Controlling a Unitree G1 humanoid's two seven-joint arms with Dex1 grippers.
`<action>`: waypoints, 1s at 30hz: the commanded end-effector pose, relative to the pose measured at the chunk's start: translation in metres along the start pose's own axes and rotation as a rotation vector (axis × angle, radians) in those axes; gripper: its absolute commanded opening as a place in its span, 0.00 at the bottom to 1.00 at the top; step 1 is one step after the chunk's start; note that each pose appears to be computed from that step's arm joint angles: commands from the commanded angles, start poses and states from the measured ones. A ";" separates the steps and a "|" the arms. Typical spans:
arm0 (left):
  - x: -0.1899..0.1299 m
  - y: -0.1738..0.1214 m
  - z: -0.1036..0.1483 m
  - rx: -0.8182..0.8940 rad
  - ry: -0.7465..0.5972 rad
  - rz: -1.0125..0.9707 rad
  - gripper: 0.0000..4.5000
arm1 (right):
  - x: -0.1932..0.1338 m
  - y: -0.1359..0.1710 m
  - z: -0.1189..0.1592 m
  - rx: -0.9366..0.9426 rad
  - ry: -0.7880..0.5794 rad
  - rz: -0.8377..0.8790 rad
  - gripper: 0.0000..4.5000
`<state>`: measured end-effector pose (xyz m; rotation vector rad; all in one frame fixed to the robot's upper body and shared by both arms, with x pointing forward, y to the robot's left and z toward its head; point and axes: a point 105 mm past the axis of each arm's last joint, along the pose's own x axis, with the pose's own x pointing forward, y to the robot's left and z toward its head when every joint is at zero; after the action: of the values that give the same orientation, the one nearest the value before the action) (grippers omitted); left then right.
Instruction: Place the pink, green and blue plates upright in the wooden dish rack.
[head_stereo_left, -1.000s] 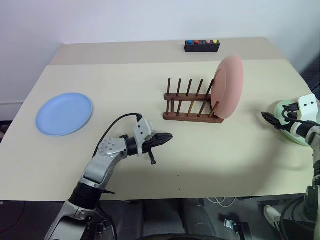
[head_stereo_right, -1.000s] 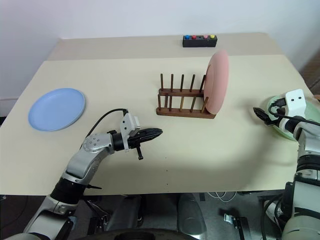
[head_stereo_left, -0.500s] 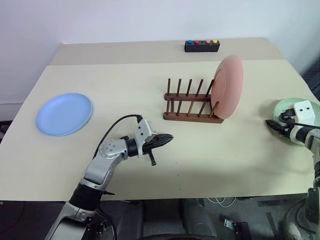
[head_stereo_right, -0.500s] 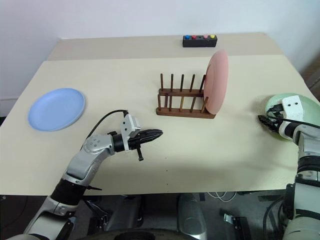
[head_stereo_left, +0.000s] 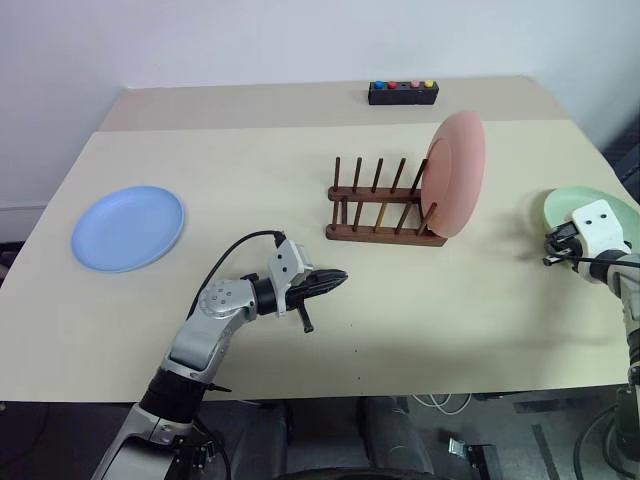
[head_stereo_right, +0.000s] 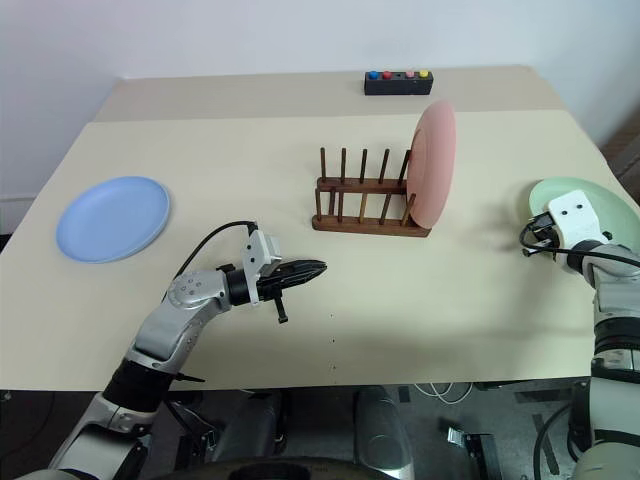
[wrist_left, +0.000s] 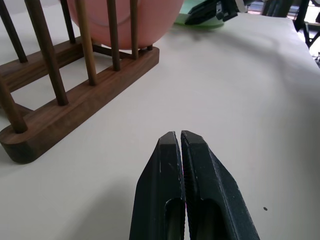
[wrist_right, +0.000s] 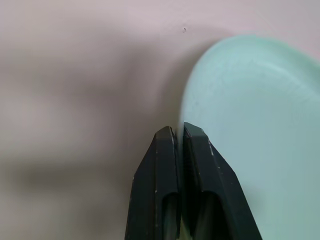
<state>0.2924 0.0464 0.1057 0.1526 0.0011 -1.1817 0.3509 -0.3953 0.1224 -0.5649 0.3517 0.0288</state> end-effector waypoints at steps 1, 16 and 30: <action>0.001 -0.001 0.012 0.039 -0.034 -0.008 0.02 | -0.011 -0.035 0.059 -0.171 -0.209 -0.175 0.01; 0.000 0.002 0.015 0.044 -0.047 0.008 0.02 | -0.133 0.054 0.303 -0.059 -1.239 0.261 0.01; -0.035 0.026 0.045 0.025 -0.199 0.166 0.02 | -0.152 0.137 0.281 0.702 -1.108 0.880 0.01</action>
<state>0.3023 0.0755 0.1416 0.0470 -0.1427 -1.0441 0.2876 -0.1182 0.3174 0.3369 -0.4701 1.0025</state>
